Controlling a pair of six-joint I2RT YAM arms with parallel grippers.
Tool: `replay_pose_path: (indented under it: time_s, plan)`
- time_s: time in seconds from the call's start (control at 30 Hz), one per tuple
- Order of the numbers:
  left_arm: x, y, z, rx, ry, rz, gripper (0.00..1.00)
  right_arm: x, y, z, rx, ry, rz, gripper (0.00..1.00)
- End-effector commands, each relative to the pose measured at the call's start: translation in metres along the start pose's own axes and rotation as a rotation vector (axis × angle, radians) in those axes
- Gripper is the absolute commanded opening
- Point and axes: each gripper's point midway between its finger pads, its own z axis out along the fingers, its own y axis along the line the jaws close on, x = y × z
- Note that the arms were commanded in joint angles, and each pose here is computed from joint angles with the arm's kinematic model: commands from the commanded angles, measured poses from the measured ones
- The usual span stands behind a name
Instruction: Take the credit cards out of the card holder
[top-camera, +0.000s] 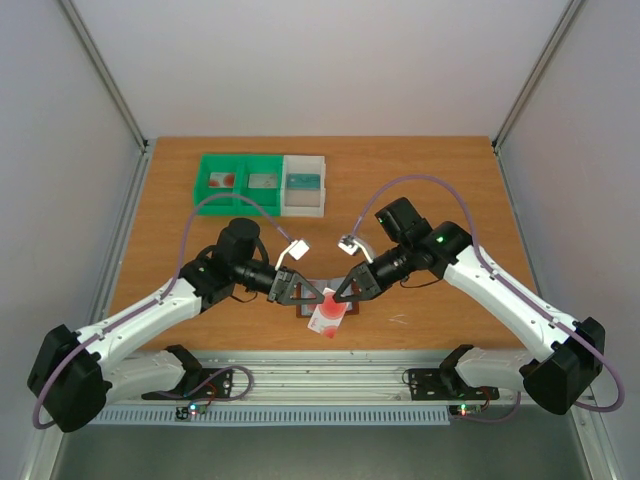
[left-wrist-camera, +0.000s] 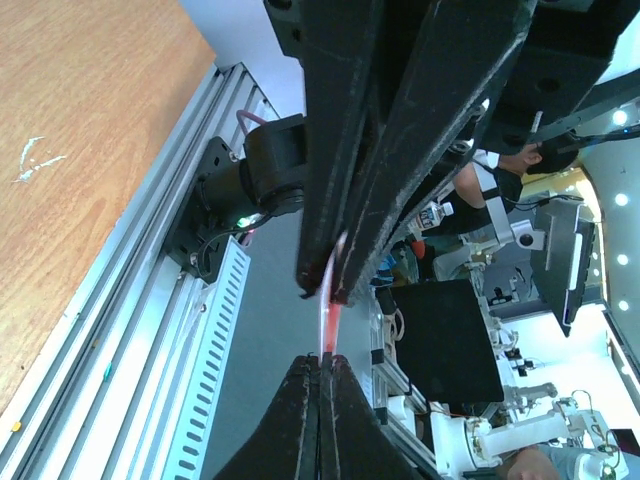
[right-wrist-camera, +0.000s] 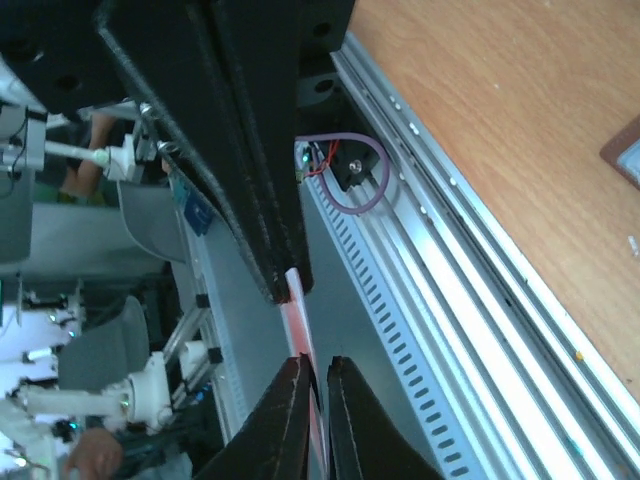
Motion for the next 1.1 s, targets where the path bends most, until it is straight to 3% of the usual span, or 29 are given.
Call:
replay_pose_path:
  time_s: [0.0,0.03,0.13,0.23,0.5,0.7,1.07]
  plan:
    - [-0.001,-0.010,-0.002,0.023,-0.013,0.052,0.01,0.000,0.012,-0.003,-0.038,-0.013,-0.039,0.02]
    - [-0.003,-0.009,-0.002,0.010,-0.021,0.052,0.02,-0.001,0.012,-0.003,-0.038,-0.019,-0.040,0.01]
    - [-0.012,0.001,-0.005,-0.083,-0.067,0.035,0.23,-0.005,0.011,-0.003,-0.033,-0.050,-0.036,0.01]
    - [-0.027,0.002,-0.011,-0.155,-0.137,0.043,0.36,-0.016,0.011,-0.005,-0.021,-0.116,-0.031,0.01]
    - [-0.060,0.001,-0.050,-0.317,-0.474,0.006,0.70,-0.055,-0.006,-0.016,0.077,-0.310,0.047,0.01]
    - [-0.064,0.002,-0.073,-0.354,-0.628,-0.046,0.75,-0.092,-0.010,-0.039,0.142,-0.515,0.097,0.01]
    - [-0.077,-0.015,-0.079,-0.190,-0.761,-0.059,0.71,-0.120,0.000,-0.077,0.132,-0.799,0.125,0.01]
